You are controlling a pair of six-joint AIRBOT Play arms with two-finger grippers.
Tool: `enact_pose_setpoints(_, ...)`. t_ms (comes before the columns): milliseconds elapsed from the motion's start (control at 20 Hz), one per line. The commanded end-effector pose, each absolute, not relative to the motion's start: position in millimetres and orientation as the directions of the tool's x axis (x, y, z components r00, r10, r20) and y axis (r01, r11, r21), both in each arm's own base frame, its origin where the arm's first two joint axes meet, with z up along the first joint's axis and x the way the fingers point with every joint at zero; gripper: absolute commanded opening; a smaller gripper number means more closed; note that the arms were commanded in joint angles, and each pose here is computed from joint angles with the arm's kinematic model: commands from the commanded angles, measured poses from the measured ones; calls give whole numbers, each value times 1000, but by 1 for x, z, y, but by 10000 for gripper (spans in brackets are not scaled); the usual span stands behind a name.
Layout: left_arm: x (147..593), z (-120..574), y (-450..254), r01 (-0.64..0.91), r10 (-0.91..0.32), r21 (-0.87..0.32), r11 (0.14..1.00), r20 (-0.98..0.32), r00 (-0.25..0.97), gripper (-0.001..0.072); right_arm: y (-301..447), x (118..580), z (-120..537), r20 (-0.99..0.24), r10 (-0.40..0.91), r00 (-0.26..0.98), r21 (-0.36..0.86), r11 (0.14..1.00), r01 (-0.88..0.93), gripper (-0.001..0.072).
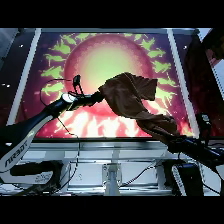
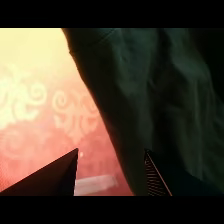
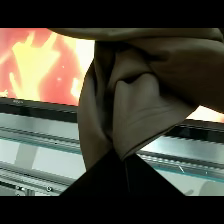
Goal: Fold the clothes and pants, and hang the long-sleeved shirts on hangers.
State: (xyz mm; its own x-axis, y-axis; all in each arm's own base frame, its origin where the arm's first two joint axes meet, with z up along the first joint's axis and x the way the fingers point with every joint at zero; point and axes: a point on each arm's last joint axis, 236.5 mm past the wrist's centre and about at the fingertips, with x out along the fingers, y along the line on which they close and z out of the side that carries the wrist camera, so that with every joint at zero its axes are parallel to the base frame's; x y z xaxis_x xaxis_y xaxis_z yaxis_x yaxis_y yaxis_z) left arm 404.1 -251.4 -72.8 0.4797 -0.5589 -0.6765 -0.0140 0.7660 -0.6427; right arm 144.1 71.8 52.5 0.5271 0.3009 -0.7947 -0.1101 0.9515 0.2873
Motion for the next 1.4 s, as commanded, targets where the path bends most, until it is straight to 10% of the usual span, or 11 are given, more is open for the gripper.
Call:
enact_pose_setpoints(0,412,-100,-247,-100,-510,-633,768,-698,502,433,70,141,55,-785,296,544,289,952,-100,11)
enact_pose_setpoints(200,433,-95,-239,-146,-469,-644,751,-676,568,444,70,141,55,-785,295,545,288,952,-101,11)
enact_pose_setpoints(350,450,-94,-251,-131,-481,-653,746,-664,573,649,70,141,55,-784,295,546,289,952,-101,11)
enact_pose_setpoints(650,467,-101,-288,-85,-575,-696,713,-650,497,626,70,142,56,-783,294,549,288,952,-100,11)
enact_pose_setpoints(950,487,-93,-269,-105,-546,-699,707,-635,546,36,69,146,70,-757,292,584,283,953,-109,11)
enact_pose_setpoints(1350,522,56,-238,162,-554,-679,716,-411,724,34,28,171,111,-662,121,739,135,990,-41,11)
